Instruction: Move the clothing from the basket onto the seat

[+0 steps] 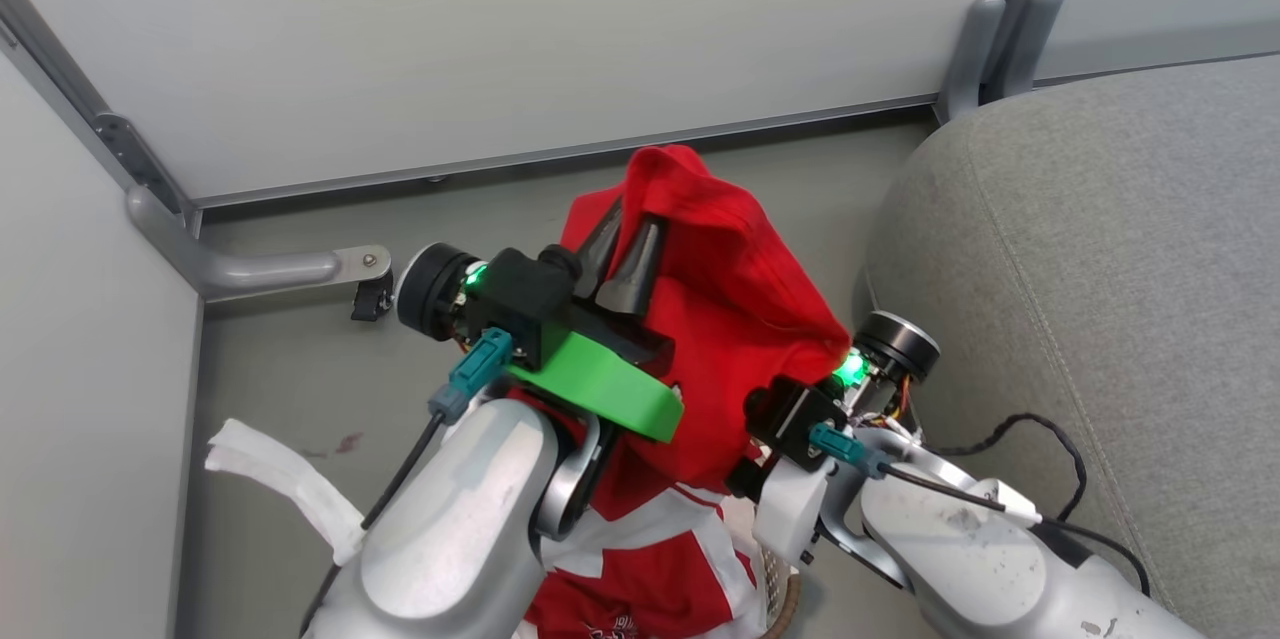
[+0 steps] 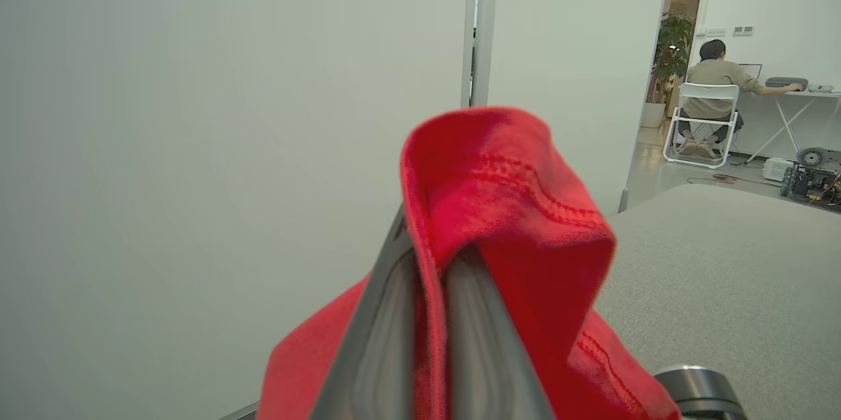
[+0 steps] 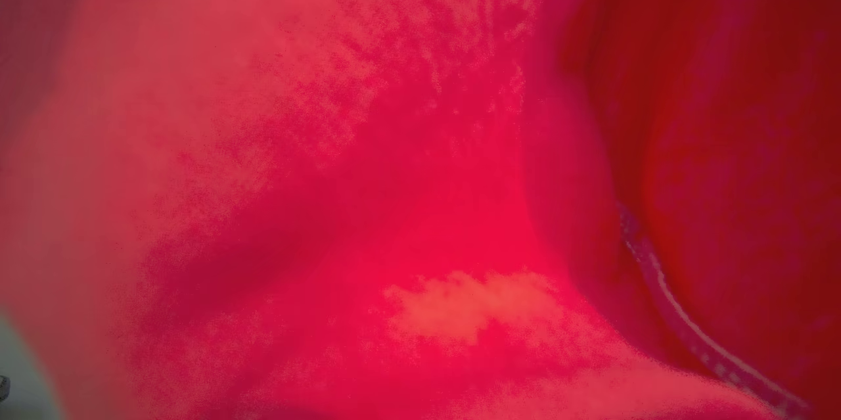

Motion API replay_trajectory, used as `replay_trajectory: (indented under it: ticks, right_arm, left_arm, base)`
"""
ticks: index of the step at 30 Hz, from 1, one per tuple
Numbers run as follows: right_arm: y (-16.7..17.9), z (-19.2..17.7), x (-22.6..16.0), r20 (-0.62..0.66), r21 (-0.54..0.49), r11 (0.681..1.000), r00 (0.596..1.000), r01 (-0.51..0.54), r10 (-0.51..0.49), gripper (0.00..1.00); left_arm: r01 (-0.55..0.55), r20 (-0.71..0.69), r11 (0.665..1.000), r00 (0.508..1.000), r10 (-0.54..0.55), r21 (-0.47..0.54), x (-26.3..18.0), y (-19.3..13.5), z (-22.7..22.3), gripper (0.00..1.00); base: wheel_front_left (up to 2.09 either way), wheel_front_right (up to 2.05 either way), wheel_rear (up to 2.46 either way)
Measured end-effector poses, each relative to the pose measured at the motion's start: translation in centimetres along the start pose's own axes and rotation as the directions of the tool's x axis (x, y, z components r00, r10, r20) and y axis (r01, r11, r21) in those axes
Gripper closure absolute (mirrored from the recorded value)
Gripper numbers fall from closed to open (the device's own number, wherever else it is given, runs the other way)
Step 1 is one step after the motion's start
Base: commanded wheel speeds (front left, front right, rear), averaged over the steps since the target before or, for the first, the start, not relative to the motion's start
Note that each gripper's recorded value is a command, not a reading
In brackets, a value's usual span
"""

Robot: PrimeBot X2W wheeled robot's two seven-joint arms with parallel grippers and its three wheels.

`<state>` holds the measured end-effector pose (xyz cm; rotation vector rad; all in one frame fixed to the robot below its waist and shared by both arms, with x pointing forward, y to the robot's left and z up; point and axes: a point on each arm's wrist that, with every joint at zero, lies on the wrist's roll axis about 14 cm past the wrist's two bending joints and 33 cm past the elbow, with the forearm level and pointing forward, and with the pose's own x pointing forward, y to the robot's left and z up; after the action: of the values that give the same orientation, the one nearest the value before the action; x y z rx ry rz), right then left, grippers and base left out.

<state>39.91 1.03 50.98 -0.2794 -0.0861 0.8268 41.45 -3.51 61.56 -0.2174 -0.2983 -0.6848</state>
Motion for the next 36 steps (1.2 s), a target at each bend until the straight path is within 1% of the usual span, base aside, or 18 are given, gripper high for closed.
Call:
replay_trajectory:
  ticks: [5, 11, 15, 16, 17, 18, 19, 25, 33, 34, 35, 36]
  right_arm:
    - [0.8, 0.5, 1.3, 0.007, -0.018, 0.998, 0.998, -0.058, 0.059, 0.00]
    - [2.3, 0.0, 2.7, -0.008, -0.005, 0.993, 0.993, -0.114, 0.114, 0.00]
    - [2.8, 0.3, 3.7, 0.003, 0.017, 0.992, 0.992, -0.127, 0.126, 0.00]
    - [2.8, 0.3, 3.9, 0.005, 0.024, 0.992, 0.992, -0.127, 0.127, 0.21]
    - [2.9, 0.3, 4.1, 0.008, 0.034, 0.992, 0.992, -0.125, 0.124, 0.53]
    - [2.9, 0.4, 4.3, 0.013, 0.041, 0.992, 0.992, -0.124, 0.123, 0.73]
    - [3.0, 0.4, 4.4, 0.014, 0.044, 0.991, 0.992, -0.126, 0.125, 1.00]
    - [2.0, 0.8, 4.7, 0.030, 0.078, 0.993, 0.996, -0.088, 0.086, 1.00]
    - [0.8, 1.2, 4.1, 0.049, 0.092, 0.995, 0.998, -0.044, 0.040, 1.00]
    - [0.6, 1.4, 4.0, 0.056, 0.095, 0.995, 0.998, -0.036, 0.030, 1.00]
    - [0.3, 1.7, 3.9, 0.064, 0.100, 0.995, 0.998, -0.025, 0.018, 1.00]
    - [0.0, 1.9, 3.8, 0.071, 0.104, 0.994, 0.997, -0.015, 0.007, 1.00]
  left_arm:
    - [0.034, -0.005, 0.999, 0.999, -0.034, -0.012, 0.1, -0.9, -0.1, 1.00]
    - [0.065, -0.004, 0.998, 0.998, -0.065, -0.021, 0.2, -1.8, -0.1, 1.00]
    - [0.076, -0.005, 0.997, 0.997, -0.077, -0.023, 0.3, -2.0, -0.1, 1.00]
    - [0.077, -0.005, 0.997, 0.997, -0.077, -0.025, 0.3, -2.1, 0.0, 1.00]
    - [0.073, -0.007, 0.997, 0.997, -0.073, -0.025, 0.2, -1.9, -0.1, 1.00]
    - [0.067, -0.009, 0.997, 0.998, -0.067, -0.027, 0.2, -1.7, -0.2, 1.00]
    - [0.063, -0.010, 0.998, 0.998, -0.063, -0.027, 0.2, -1.6, -0.2, 1.00]
    - [0.040, -0.019, 0.999, 0.999, -0.040, -0.022, 0.1, -0.8, -0.4, 1.00]
    - [0.028, -0.035, 0.999, 0.999, -0.028, -0.021, 0.3, -0.5, -1.0, 1.00]
    - [0.023, -0.043, 1.000, 0.999, -0.024, -0.019, 0.2, -0.4, -1.3, 0.87]
    - [0.020, -0.051, 1.000, 0.998, -0.021, -0.020, 0.2, -0.4, -1.6, 0.60]
    - [0.013, -0.060, 1.000, 0.998, -0.015, -0.021, 0.1, -0.3, -2.0, 0.00]
  base:
    - [0.00, 0.00, 0.00]
    - [0.00, 0.00, 0.00]
    - [0.00, 0.00, 0.00]
    - [0.00, 0.00, 0.00]
    - [0.00, 0.00, 0.00]
    - [0.00, 0.00, 0.00]
    - [0.00, 0.00, 0.00]
    - [0.00, 0.00, 0.00]
    - [0.00, 0.00, 0.00]
    - [0.00, 0.00, 0.00]
    - [0.00, 0.00, 0.00]
    - [0.00, 0.00, 0.00]
